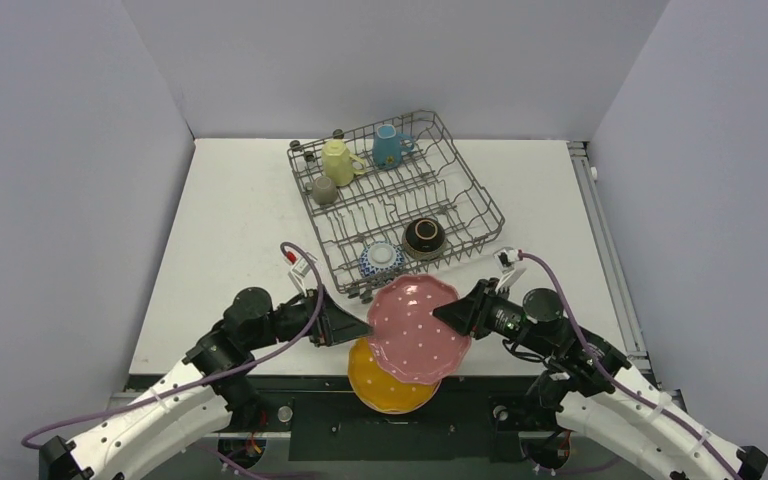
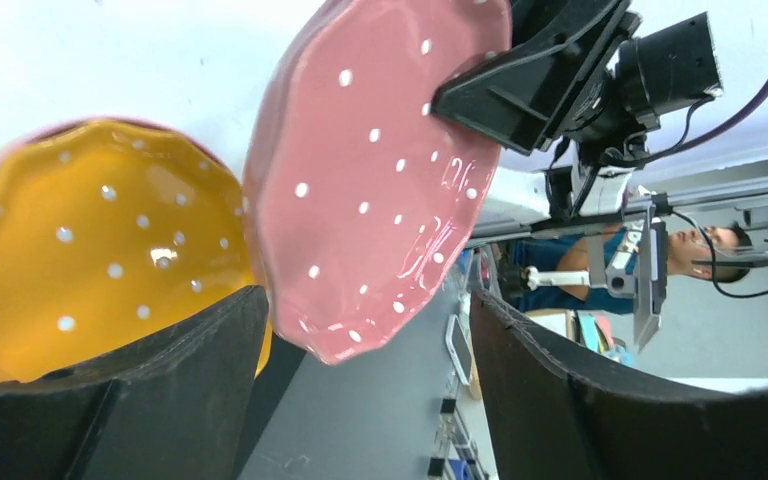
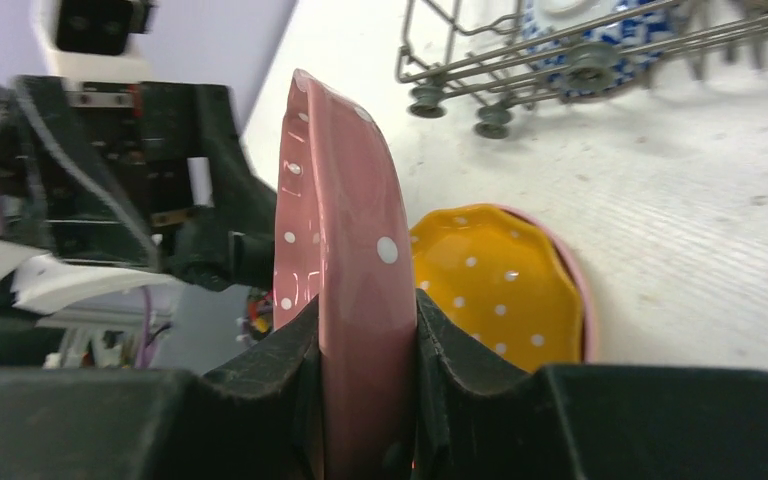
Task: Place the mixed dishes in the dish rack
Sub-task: Insert the plate into the dish rack.
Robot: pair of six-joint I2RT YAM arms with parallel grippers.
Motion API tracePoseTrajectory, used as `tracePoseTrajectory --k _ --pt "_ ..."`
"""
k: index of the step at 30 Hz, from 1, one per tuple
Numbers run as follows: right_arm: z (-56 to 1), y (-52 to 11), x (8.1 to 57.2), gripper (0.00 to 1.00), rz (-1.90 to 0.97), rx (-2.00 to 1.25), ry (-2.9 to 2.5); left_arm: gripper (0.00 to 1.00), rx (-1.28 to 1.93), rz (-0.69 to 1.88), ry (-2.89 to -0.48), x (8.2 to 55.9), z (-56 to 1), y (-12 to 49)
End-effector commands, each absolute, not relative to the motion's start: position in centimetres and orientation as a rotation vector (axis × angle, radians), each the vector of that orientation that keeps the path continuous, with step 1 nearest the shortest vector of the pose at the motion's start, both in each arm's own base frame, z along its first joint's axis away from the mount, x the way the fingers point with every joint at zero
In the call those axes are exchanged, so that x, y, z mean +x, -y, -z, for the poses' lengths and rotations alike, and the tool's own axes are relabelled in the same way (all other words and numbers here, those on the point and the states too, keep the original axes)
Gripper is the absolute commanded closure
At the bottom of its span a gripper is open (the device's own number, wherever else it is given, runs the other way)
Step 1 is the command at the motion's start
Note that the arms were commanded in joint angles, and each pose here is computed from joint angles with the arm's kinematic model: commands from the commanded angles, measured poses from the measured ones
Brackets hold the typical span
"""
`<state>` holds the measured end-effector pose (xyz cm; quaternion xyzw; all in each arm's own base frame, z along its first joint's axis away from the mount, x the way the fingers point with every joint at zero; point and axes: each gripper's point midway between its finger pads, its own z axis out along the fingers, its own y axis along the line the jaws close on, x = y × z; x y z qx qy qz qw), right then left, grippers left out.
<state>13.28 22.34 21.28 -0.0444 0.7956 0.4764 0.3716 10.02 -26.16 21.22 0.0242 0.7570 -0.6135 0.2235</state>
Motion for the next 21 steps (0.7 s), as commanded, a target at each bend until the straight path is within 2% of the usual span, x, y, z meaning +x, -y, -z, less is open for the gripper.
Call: tracePoseTrajectory --k 1,5,9,16,17,21 --pt "-26.6 -21.2 15.2 1.0 -1.154 -0.109 -1.905 0.27 0.17 1.622 -2.023 10.6 -24.7 25.0" --pt "-28.0 -19.8 16.7 1.0 -1.024 -0.104 -1.922 0.21 0.227 1.473 -2.055 11.3 -24.8 23.9" --pt "-30.0 -18.9 18.1 1.0 -0.915 -0.127 -1.911 0.12 0.258 1.335 -2.079 12.0 -25.3 22.8" --pt "-34.3 -17.6 20.9 1.0 -0.782 -0.118 -1.869 0.04 0.256 1.109 -2.068 13.1 -26.3 20.1" --pt "-34.5 -17.4 21.3 1.0 -0.76 -0.118 -1.866 0.0 0.266 1.089 -2.058 13.2 -26.4 19.8" --pt "-36.3 -17.1 23.1 1.0 -0.696 -0.12 -1.854 0.03 0.282 1.017 -2.047 13.4 -26.6 18.8"
